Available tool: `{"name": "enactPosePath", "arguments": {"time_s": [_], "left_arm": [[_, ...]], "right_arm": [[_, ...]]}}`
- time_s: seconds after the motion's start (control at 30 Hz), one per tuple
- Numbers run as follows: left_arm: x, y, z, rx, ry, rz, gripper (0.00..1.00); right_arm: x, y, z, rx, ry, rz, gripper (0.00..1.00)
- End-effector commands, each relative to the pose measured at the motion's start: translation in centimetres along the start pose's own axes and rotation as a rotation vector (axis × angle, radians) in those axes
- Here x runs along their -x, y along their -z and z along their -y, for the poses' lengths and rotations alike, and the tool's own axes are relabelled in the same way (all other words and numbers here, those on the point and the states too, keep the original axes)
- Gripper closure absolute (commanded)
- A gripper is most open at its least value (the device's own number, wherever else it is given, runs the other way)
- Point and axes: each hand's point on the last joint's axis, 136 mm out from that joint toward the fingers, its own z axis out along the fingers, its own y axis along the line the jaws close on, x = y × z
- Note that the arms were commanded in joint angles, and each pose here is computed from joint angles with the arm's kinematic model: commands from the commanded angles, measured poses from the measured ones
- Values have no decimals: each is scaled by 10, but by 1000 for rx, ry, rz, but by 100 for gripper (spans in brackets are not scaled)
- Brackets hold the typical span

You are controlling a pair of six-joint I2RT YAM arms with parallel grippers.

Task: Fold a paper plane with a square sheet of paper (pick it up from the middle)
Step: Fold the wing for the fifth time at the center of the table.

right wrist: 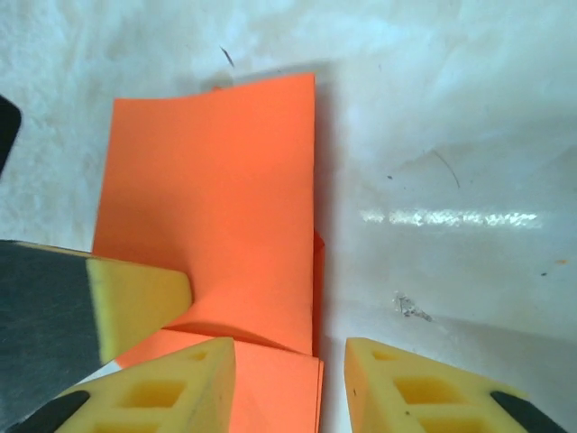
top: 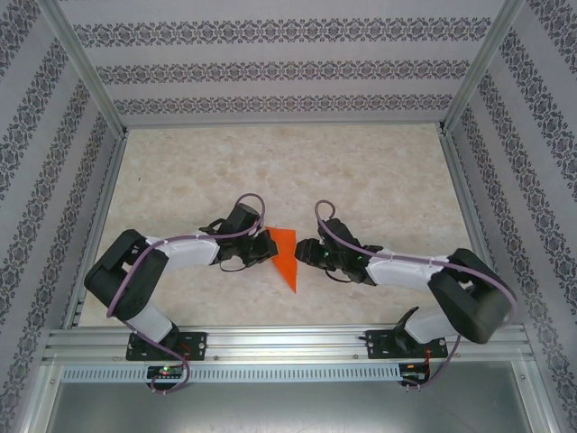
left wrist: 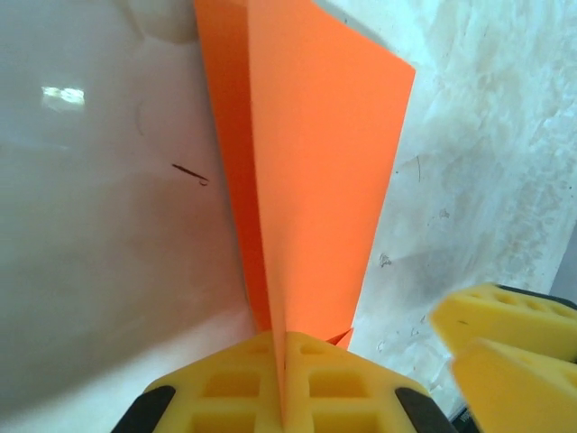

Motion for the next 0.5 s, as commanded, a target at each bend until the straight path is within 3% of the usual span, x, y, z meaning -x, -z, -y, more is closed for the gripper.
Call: {"name": "enactPosePath", "arguments": {"time_s": [0.0, 0.2, 0.47], "left_arm": [[7, 11, 2, 47, -25, 58, 99], [11, 16, 6, 47, -9, 75, 99], [12, 17, 6, 58, 13, 72, 99]], "right_arm": [[5, 14, 3, -75, 133, 73, 58], [-10, 17, -35, -100, 545, 161, 56], [-40, -1, -59, -167, 923, 218, 56]]}}
